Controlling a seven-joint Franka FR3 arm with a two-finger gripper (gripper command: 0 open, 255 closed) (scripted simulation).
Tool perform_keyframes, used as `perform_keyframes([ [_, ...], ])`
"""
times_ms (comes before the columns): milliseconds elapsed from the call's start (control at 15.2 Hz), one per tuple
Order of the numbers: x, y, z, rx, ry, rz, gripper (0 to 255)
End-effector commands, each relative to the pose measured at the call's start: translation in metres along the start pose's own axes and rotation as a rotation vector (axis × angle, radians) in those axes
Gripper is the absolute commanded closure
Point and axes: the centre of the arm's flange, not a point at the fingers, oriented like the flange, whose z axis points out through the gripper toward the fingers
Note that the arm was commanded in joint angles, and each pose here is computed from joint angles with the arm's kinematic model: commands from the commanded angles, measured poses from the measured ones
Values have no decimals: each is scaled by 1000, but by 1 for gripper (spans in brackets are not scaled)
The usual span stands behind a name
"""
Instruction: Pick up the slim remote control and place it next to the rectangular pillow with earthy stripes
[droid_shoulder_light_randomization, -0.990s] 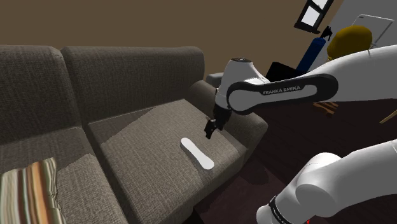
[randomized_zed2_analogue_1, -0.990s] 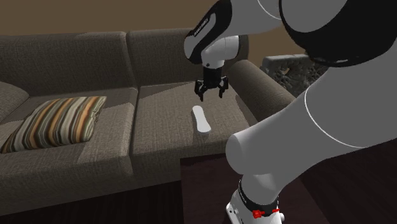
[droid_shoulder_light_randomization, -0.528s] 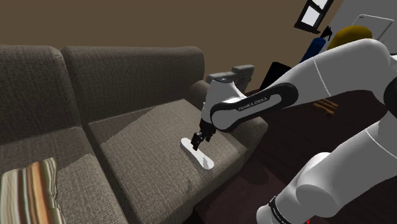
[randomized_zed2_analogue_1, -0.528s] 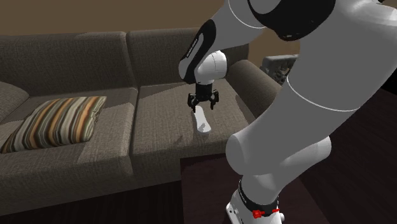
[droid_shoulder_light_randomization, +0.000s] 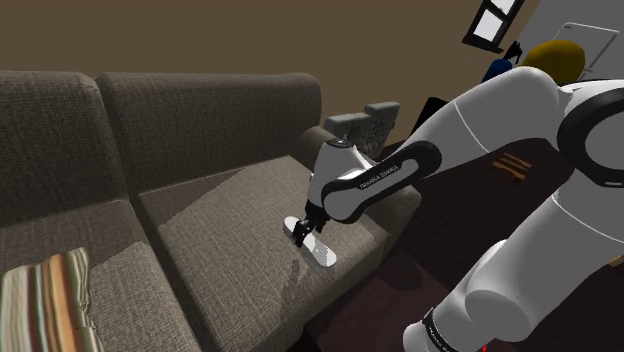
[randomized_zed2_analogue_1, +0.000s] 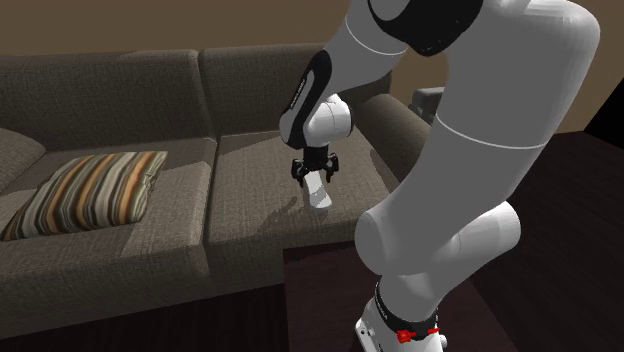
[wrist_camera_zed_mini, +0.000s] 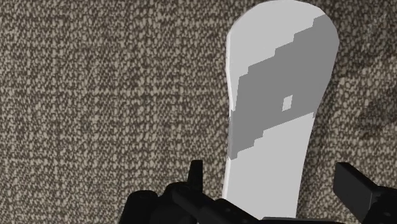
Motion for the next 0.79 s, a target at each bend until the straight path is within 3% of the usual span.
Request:
perform_keyframes([
  [0,0,1,7,0,1,0,0],
  [462,0,1,7,0,1,0,0],
  [528,0,1,7,0,1,0,255],
  [726,0,1,7,0,1,0,255],
])
